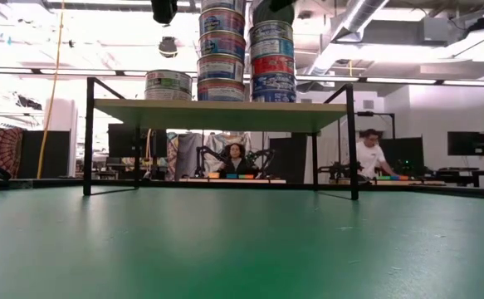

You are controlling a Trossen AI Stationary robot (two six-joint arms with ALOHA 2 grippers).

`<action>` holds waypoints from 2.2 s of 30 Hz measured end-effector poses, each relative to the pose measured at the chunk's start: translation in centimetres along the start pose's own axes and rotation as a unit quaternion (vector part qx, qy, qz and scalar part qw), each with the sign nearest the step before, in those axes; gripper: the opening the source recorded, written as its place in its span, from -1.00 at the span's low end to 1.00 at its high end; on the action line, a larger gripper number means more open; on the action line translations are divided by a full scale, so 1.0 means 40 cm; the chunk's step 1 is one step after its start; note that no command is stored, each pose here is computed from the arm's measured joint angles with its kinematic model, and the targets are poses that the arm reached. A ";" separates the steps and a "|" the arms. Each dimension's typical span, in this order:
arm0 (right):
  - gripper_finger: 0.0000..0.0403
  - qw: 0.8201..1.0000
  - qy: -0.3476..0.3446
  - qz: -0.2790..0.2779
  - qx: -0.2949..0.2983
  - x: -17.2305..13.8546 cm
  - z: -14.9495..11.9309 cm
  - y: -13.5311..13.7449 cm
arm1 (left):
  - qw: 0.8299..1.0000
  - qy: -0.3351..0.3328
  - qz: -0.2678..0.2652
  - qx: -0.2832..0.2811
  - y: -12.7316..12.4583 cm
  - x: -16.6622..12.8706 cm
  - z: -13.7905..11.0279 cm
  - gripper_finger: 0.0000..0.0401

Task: Stack canned seafood by type on shelf
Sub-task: Stack the blue tuna can on top of the colored tuna cans, then stack the pink tuna can on top of the pink tuna cans

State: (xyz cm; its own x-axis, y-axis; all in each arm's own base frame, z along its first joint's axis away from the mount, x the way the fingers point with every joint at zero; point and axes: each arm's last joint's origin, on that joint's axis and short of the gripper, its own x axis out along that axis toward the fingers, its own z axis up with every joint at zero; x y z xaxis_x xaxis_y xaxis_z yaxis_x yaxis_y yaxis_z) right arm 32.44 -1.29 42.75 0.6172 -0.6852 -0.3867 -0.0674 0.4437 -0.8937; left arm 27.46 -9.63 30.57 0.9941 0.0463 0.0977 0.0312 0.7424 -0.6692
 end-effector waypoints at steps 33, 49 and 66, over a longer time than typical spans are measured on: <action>0.34 0.996 0.007 0.076 0.041 -0.002 -0.010 0.031 | 1.000 0.009 -0.007 -0.005 -0.001 -0.001 -0.003 0.47; 0.34 0.992 0.015 0.114 0.051 -0.018 -0.044 0.005 | 1.000 0.004 -0.003 -0.004 0.004 0.003 0.003 0.47; 0.34 0.855 0.076 0.420 0.295 -0.196 -0.110 0.051 | 1.000 0.023 -0.011 -0.005 -0.002 -0.002 -0.009 0.47</action>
State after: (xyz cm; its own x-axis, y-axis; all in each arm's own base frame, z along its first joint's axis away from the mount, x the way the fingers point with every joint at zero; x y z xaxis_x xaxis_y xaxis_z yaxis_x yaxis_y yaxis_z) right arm 24.01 2.47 42.95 0.4326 -0.0298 -0.9011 -0.0023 0.9994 -0.0342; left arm 27.42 -9.94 30.35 0.9968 -0.0007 0.0793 0.0542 0.7359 -0.6749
